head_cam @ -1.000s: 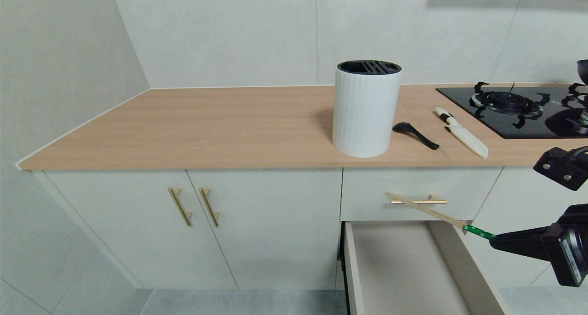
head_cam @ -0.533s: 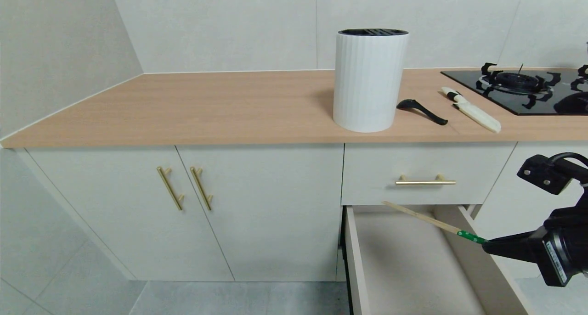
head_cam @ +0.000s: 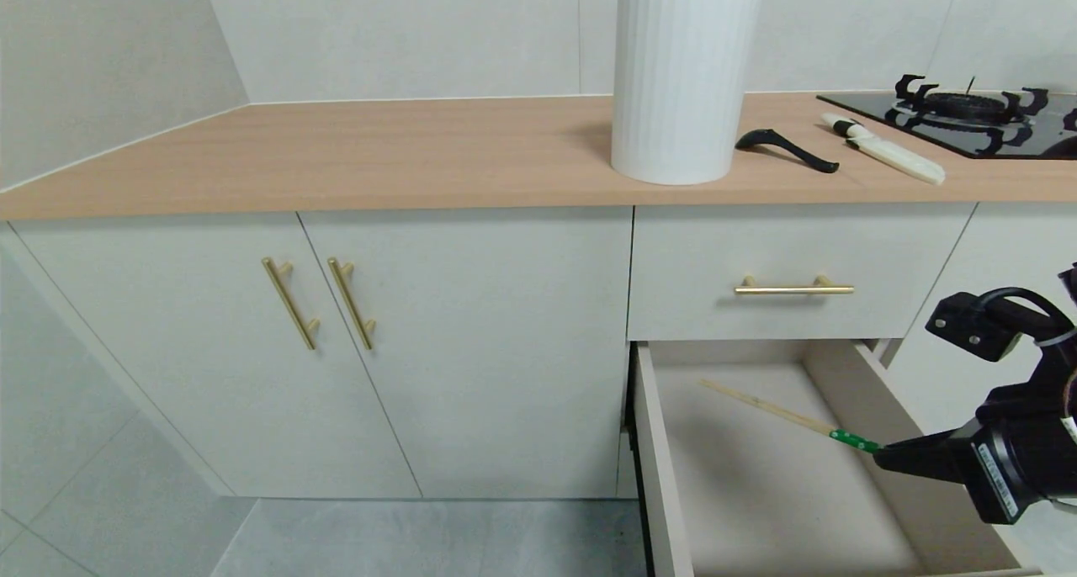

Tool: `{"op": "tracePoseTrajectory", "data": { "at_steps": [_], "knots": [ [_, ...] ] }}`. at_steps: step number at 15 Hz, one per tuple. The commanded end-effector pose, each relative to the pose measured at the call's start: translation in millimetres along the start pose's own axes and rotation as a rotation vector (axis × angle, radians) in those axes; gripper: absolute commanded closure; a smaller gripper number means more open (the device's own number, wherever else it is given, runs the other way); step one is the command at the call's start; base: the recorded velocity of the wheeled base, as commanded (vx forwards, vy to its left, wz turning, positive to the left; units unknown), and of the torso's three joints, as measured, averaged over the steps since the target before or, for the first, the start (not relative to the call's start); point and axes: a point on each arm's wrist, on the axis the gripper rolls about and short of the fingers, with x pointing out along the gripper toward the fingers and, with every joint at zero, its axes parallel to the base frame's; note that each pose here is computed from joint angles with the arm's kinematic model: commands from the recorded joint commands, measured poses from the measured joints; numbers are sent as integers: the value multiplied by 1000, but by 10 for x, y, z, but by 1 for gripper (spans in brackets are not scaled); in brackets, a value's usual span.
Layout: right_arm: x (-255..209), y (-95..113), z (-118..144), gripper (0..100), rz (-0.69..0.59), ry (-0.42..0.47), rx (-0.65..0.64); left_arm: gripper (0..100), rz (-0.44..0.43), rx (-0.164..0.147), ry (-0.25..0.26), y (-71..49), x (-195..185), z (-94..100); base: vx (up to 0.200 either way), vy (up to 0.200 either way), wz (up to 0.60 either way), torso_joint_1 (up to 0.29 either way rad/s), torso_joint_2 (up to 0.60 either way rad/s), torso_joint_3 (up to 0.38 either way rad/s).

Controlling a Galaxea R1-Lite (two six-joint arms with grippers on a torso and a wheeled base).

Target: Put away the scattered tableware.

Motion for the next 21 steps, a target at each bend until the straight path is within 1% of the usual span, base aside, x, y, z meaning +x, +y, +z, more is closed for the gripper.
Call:
{"op": "tracePoseTrajectory", "data": {
  "at_steps": [1, 4, 8, 13, 14, 16, 19, 21],
  "knots": [
    [57, 9, -1, 100, 7, 17, -5, 0, 0, 0, 0, 0, 0, 0, 0, 0, 0, -36, 159, 115],
    [135, 8, 19, 100, 12, 15, -9, 0, 0, 0, 0, 0, 0, 0, 0, 0, 0, -10, 45, 29],
    [402, -42, 65, 100, 14, 63, -1, 0, 0, 0, -1, 0, 0, 2, 0, 0, 0, 0, 0, 0],
    [790, -116, 121, 100, 10, 97, 18, 0, 0, 0, 0, 0, 0, 0, 0, 0, 0, 0, 0, 0],
    [846, -128, 136, 100, 6, 96, 28, 0, 0, 0, 0, 0, 0, 0, 0, 0, 0, 0, 0, 0],
    [1051, -147, 196, 100, -49, 68, 108, 0, 0, 0, 0, 0, 0, 0, 0, 0, 0, 0, 0, 0],
    [1299, -94, 245, 100, -73, 27, 156, 0, 0, 0, 0, 0, 0, 0, 0, 0, 0, 0, 0, 0],
    [1501, -61, 265, 100, -113, 2, 187, 0, 0, 0, 0, 0, 0, 0, 0, 0, 0, 0, 0, 0]
  ]
}}
